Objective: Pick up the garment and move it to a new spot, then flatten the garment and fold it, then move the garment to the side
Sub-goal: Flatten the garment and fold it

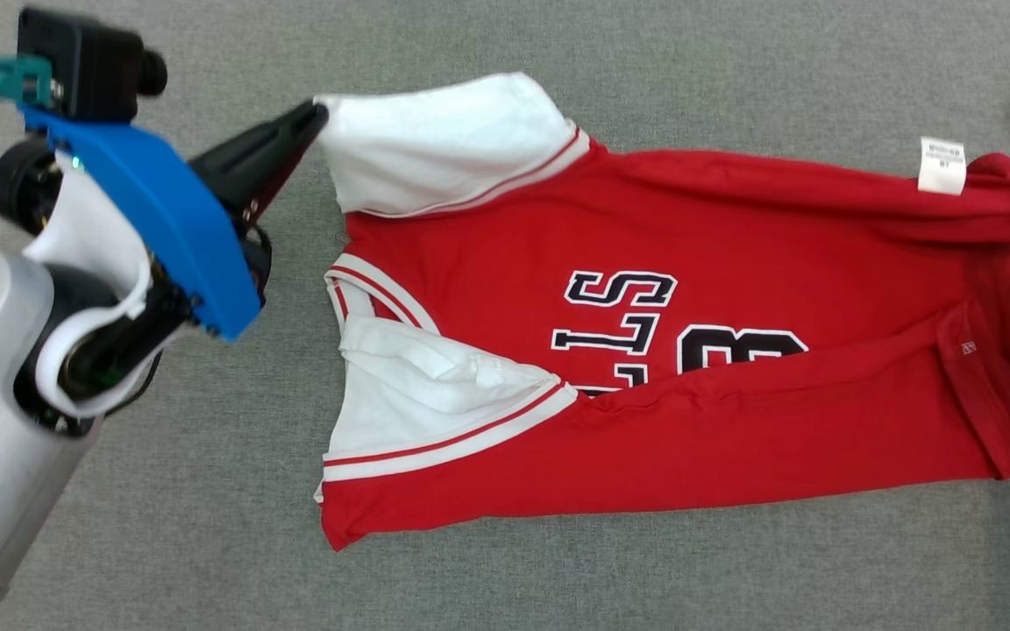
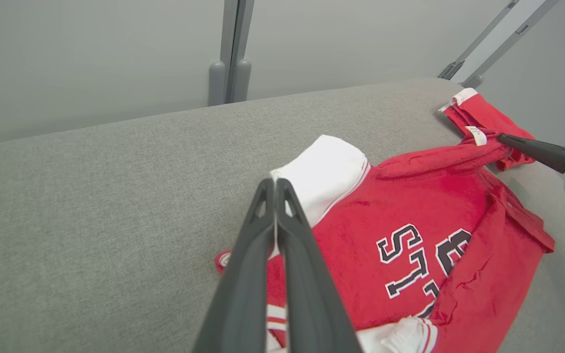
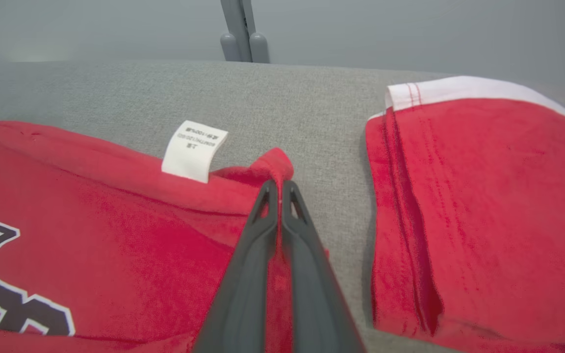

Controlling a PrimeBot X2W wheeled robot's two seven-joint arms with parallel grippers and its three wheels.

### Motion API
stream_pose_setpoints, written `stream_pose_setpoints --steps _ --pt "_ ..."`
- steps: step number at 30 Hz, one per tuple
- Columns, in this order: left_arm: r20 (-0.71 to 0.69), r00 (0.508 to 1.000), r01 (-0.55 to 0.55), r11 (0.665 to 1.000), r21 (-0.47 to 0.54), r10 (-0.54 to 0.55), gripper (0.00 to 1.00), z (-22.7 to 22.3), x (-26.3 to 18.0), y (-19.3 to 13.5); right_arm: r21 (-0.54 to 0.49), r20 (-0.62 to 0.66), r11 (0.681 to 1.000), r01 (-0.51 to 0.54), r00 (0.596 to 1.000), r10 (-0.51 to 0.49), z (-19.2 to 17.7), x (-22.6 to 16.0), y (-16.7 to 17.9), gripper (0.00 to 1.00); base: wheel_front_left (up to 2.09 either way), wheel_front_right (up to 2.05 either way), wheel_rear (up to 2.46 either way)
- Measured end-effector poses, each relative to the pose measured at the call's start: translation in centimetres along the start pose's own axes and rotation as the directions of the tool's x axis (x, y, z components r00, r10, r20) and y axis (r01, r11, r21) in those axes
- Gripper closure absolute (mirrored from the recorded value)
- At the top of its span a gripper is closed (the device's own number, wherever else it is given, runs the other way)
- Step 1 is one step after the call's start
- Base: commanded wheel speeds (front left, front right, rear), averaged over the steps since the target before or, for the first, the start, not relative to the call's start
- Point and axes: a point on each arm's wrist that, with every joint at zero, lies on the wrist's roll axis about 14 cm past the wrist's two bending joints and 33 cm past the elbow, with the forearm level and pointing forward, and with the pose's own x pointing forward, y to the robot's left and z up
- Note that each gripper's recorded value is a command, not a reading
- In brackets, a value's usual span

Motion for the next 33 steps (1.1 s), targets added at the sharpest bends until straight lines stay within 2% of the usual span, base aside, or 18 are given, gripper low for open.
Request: stream_pose_setpoints --steps 13,16,24,25,26,27,28,29,33 --pt "-0.057 0.998 -0.011 0.996 -0.091 0.006 1.00 -5.4 -5.0 -2.5 0.045 -0.027 0.998 0.042 0.999 -0.041 -2.4 -2.8 -1.3 1.00 0.00 0.00 0.00" --pt "-0.112 0.994 -0.030 0.991 -0.131 0.015 1.00 -8.3 -6.5 -3.5 0.062 -0.054 0.997 0.046 0.998 -0.043 -3.9 -4.1 -1.1 1.00 0.00 0.00 0.00" --pt "-0.177 0.983 -0.082 0.977 -0.197 0.047 1.00 -13.0 -6.6 -4.2 0.108 -0.122 0.993 0.039 0.992 -0.026 -6.6 -4.8 0.2 1.00 0.00 0.00 0.00" --pt "-0.174 0.983 -0.089 0.978 -0.191 0.055 1.00 -13.3 -6.4 -4.2 0.121 -0.127 0.992 0.034 0.992 -0.019 -6.9 -4.8 0.5 0.88 0.00 0.00 0.00" --pt "-0.175 0.983 -0.093 0.979 -0.182 0.061 1.00 -13.7 -6.3 -4.3 0.129 -0.128 0.991 0.032 0.992 -0.015 -7.1 -5.0 0.8 0.50 0.00 0.00 0.00" --pt "-0.163 0.984 -0.104 0.977 -0.186 0.074 0.59 -13.9 -6.2 -4.4 0.135 -0.113 0.990 0.033 0.993 -0.018 -6.9 -5.1 0.9 0.00 0.00 0.00 0.00" --pt "-0.151 0.985 -0.113 0.975 -0.193 0.085 0.14 -14.1 -6.1 -4.5 0.139 -0.094 0.990 0.035 0.995 -0.022 -6.5 -5.2 1.0 0.00 0.00 0.00 0.00" --pt "-0.126 0.988 -0.117 0.974 -0.195 0.093 0.00 -14.1 -6.0 -4.8 0.141 -0.075 0.989 0.034 0.997 -0.024 -6.1 -5.4 1.1 0.00 0.00 0.00 0.00" --pt "0.055 0.983 -0.162 0.970 -0.183 0.174 0.00 -11.9 -6.3 -5.0 0.159 0.013 0.987 0.035 0.999 -0.037 -4.8 -7.0 1.7 0.00 0.00 0.00 0.00"
